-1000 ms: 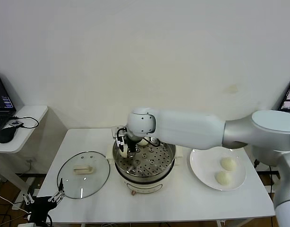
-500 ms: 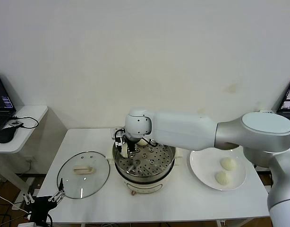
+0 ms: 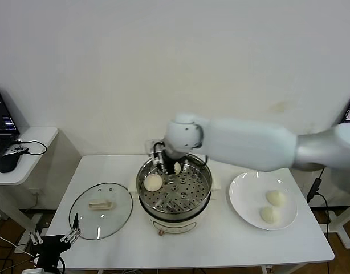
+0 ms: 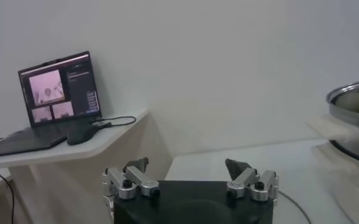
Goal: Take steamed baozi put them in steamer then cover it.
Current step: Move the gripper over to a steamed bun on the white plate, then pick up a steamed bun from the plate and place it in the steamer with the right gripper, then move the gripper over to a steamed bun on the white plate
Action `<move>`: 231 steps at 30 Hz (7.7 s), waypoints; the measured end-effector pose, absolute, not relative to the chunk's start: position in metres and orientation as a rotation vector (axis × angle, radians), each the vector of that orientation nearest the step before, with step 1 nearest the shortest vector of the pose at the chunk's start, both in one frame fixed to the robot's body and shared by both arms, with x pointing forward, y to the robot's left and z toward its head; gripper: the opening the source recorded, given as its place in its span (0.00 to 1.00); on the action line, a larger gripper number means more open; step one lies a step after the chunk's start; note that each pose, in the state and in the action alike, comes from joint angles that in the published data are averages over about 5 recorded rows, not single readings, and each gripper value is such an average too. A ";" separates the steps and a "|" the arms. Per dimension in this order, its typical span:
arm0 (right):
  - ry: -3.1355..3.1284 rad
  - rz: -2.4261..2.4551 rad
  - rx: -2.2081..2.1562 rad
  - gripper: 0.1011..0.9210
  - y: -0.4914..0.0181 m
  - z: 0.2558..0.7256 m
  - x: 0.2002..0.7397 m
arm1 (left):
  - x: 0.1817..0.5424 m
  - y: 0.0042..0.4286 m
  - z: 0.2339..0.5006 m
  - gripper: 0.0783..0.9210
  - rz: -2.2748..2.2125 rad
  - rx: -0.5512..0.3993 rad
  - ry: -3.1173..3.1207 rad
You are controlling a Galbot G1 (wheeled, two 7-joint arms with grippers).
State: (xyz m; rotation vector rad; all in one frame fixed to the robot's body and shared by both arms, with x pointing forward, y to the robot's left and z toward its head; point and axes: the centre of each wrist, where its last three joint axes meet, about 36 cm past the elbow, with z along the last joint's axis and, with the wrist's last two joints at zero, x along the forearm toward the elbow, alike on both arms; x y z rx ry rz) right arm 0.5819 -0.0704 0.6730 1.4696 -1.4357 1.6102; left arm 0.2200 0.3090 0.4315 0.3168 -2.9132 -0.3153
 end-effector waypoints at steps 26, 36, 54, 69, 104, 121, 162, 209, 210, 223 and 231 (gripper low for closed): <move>-1.331 1.550 1.258 0.88 -0.355 0.579 0.546 | 0.212 0.308 0.432 0.88 -0.340 0.281 -2.891; -1.278 1.494 1.179 0.88 -0.395 0.521 0.533 | 0.209 0.309 0.430 0.88 -0.346 0.291 -2.877; -1.283 1.417 1.149 0.88 -0.410 0.461 0.533 | 0.207 0.315 0.428 0.88 -0.366 0.313 -2.861; -1.309 1.399 1.140 0.82 -0.399 0.457 0.542 | 0.209 0.316 0.426 0.88 -0.365 0.320 -2.861; -1.538 1.478 1.211 0.60 -0.342 0.618 0.595 | 0.214 0.313 0.433 0.88 -0.362 0.305 -2.889; -1.508 1.707 1.559 0.62 -0.183 0.703 0.588 | 0.217 0.317 0.434 0.88 -0.361 0.325 -2.897; -0.794 2.134 2.027 0.64 -0.040 0.592 0.567 | 0.218 0.319 0.425 0.88 -0.318 0.380 -2.889; -1.425 1.591 1.139 0.88 -0.382 0.579 0.587 | 0.220 0.324 0.431 0.88 -0.380 0.321 -2.889; -1.424 1.581 1.123 0.88 -0.389 0.572 0.586 | 0.220 0.324 0.430 0.88 -0.381 0.321 -2.887; -1.387 1.475 0.995 0.88 -0.440 0.501 0.581 | 0.215 0.323 0.429 0.88 -0.381 0.329 -2.872; -1.391 1.447 0.975 0.88 -0.446 0.475 0.582 | 0.216 0.322 0.428 0.88 -0.378 0.330 -2.873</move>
